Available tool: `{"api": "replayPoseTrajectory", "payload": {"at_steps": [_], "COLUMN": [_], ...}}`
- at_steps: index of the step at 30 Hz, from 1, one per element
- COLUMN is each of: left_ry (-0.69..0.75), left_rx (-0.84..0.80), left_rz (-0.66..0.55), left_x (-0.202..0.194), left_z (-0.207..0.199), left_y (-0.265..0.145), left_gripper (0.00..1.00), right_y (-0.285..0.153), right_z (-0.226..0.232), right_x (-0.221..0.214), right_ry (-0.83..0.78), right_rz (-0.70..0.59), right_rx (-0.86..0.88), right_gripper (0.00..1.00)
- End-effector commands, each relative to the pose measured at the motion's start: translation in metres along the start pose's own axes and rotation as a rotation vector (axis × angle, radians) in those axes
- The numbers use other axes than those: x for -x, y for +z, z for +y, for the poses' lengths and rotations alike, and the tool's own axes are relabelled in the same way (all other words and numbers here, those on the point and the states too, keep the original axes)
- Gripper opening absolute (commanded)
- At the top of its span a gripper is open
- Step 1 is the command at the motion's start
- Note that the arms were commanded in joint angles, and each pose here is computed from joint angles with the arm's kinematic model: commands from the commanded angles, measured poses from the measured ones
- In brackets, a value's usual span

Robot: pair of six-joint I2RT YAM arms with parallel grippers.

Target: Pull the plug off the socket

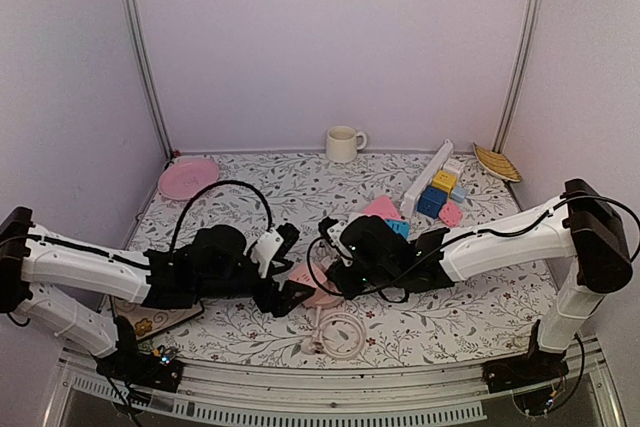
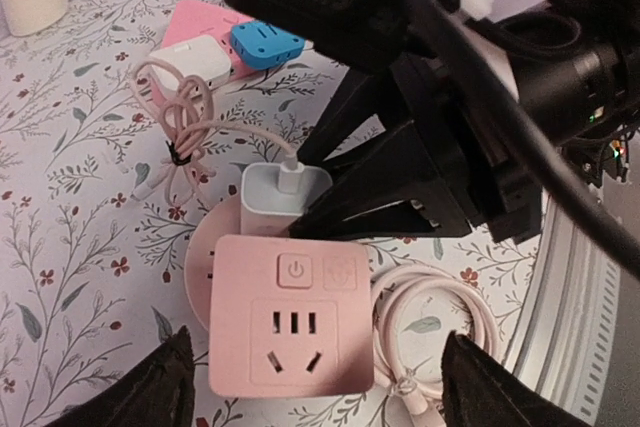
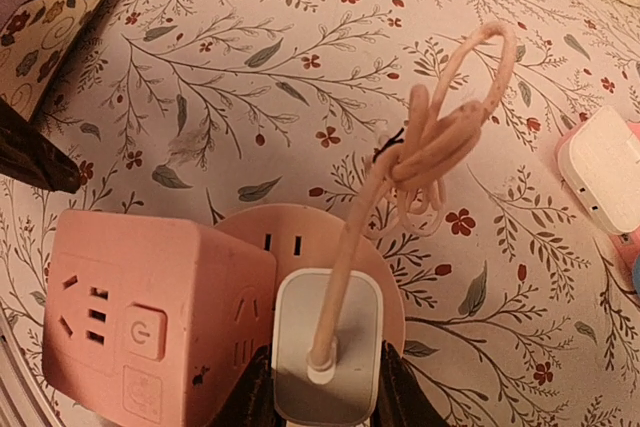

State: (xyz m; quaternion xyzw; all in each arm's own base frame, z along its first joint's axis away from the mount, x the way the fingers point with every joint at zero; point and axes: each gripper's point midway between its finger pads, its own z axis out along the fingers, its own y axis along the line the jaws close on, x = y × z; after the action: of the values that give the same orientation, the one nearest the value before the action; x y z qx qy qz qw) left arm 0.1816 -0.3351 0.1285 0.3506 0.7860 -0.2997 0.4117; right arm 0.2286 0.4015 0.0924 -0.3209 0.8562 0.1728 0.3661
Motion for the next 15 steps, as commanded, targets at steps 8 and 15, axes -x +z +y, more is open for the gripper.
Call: {"api": "replayPoseTrajectory", "payload": {"at_steps": [8, 15], "left_ry": [0.166, 0.166], "left_rx": [0.12, 0.163], "left_rz": [0.095, 0.103], "left_x": [-0.012, -0.021], "left_z": [-0.003, 0.006], "left_y": [0.041, 0.042], "left_gripper": [0.82, 0.7], "right_y": [-0.019, -0.015], "right_z": [0.012, 0.006], "right_x": [0.04, 0.029], "right_ry": [0.031, 0.036], "right_rz": [-0.137, -0.122], "right_rx": [0.085, 0.061], "right_gripper": [0.04, 0.03]}}
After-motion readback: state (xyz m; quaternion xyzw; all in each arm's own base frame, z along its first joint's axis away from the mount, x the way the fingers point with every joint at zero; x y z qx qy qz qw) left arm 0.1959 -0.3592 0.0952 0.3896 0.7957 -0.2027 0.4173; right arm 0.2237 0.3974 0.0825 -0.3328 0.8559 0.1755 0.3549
